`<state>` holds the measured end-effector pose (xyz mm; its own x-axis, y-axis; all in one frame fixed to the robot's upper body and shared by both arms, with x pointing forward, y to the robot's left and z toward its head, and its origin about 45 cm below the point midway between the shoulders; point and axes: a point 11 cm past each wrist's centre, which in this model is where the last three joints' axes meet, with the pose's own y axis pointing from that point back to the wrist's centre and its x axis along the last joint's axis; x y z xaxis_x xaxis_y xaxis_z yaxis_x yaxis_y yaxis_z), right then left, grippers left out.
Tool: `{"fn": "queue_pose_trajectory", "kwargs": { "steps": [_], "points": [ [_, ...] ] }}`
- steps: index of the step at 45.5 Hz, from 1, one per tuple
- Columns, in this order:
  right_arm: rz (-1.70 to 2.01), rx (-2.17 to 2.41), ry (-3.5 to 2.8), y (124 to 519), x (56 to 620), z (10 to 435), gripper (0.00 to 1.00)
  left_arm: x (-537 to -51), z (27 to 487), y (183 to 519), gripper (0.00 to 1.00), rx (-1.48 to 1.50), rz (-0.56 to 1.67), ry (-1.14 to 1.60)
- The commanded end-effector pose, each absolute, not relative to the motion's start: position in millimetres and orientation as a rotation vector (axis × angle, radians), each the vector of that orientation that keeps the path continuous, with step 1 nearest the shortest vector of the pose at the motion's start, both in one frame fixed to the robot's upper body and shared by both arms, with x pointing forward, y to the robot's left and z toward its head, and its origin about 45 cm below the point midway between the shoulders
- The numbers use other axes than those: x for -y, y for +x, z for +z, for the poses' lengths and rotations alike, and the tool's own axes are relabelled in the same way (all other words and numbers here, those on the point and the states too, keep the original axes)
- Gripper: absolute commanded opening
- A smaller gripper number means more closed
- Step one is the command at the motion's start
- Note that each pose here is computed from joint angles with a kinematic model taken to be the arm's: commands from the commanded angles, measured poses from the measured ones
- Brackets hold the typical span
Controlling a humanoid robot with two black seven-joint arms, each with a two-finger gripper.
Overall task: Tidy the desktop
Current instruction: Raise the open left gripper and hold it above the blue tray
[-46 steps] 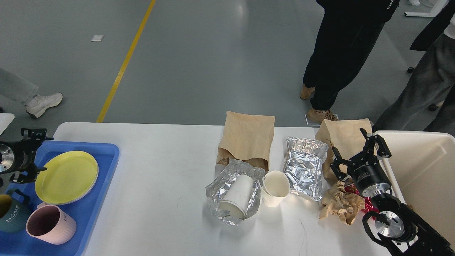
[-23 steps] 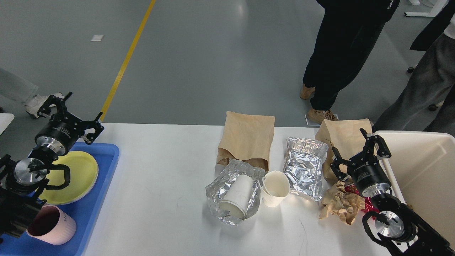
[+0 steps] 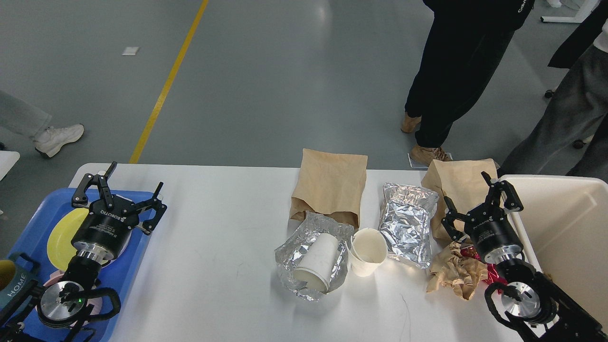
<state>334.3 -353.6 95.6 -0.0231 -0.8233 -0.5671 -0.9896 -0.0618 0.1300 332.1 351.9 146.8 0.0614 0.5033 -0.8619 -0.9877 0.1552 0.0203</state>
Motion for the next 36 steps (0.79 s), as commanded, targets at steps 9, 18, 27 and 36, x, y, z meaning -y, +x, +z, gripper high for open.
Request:
{"fn": "queue_pose_trajectory", "kwargs": {
  "steps": [9,18,27,36],
  "points": [
    [0.745,-1.903,-1.944,334,354,96,1.00,-360,148,326,0.96,-0.852,1.288,-0.902],
    [0.745,-1.903,-1.944,334,354,96,1.00,-366,143,326,0.96,-0.854,1.299,-0.954],
    [0.743,-1.902,-1.945,335,353,96,1.00,-367,156,339,0.96,-0.826,1.279,-0.961],
    [0.745,-1.903,-1.944,334,354,96,1.00,-363,179,359,0.96,-0.778,1.240,-0.983]
  ]
}}
